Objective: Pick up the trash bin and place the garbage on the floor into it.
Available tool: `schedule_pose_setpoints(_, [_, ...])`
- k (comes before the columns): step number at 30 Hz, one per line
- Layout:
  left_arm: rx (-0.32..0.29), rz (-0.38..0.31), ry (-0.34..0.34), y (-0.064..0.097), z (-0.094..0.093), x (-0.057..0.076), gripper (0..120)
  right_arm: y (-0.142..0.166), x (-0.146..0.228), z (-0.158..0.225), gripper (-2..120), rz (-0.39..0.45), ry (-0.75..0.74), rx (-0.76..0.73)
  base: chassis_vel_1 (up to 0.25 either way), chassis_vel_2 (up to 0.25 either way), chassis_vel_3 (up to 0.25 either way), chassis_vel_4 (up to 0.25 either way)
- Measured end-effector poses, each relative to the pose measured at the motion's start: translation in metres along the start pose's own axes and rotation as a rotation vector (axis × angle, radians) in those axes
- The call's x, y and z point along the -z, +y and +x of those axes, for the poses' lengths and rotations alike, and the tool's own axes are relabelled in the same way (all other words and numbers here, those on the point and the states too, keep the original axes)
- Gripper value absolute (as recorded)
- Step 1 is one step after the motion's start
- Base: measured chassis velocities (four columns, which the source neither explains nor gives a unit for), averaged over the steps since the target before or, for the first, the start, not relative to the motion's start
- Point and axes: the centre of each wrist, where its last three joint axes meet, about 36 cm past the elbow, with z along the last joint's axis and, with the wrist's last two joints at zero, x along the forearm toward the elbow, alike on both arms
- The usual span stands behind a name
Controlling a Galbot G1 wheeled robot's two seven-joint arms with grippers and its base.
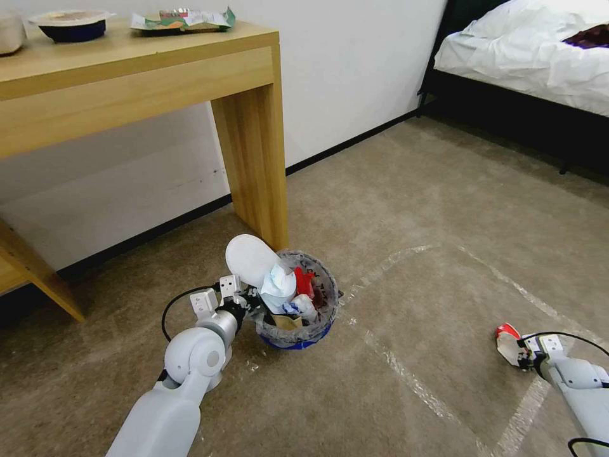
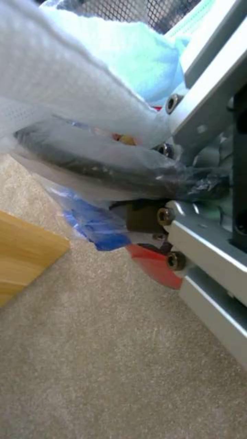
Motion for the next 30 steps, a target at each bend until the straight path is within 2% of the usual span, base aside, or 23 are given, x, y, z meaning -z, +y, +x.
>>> schedule_pose_setpoints(8, [-0.003, -0.007, 0.000, -0.002, 0.002, -0.002, 1, -0.010, -0.010, 0.011, 0, -0.013, -0.021, -0.013, 0.000, 0.000, 0.000, 0.000])
schedule_pose_setpoints(16, [-0.016, -0.013, 0.002, -0.007, 0.004, -0.001, 1, -0.021, 0.002, 0.033, 0, -0.021, -0.084, -0.016, 0.000, 0.000, 0.000, 0.000])
schedule_pose_setpoints(22, [-0.040, -0.021, 0.026, -0.010, 0.008, 0.000, 1, -0.035, 0.020, 0.070, 0, -0.029, -0.211, 0.010, 0.000, 0.000, 0.000, 0.000])
schedule_pose_setpoints(26, [-0.045, -0.022, 0.033, -0.010, 0.008, -0.001, 1, -0.037, 0.027, 0.079, 0, -0.032, -0.261, 0.022, 0.000, 0.000, 0.000, 0.000])
schedule_pose_setpoints(30, [-0.068, -0.017, 0.050, -0.014, 0.007, 0.000, 1, -0.046, 0.049, 0.104, 0, -0.044, -0.393, 0.067, 0.000, 0.000, 0.000, 0.000])
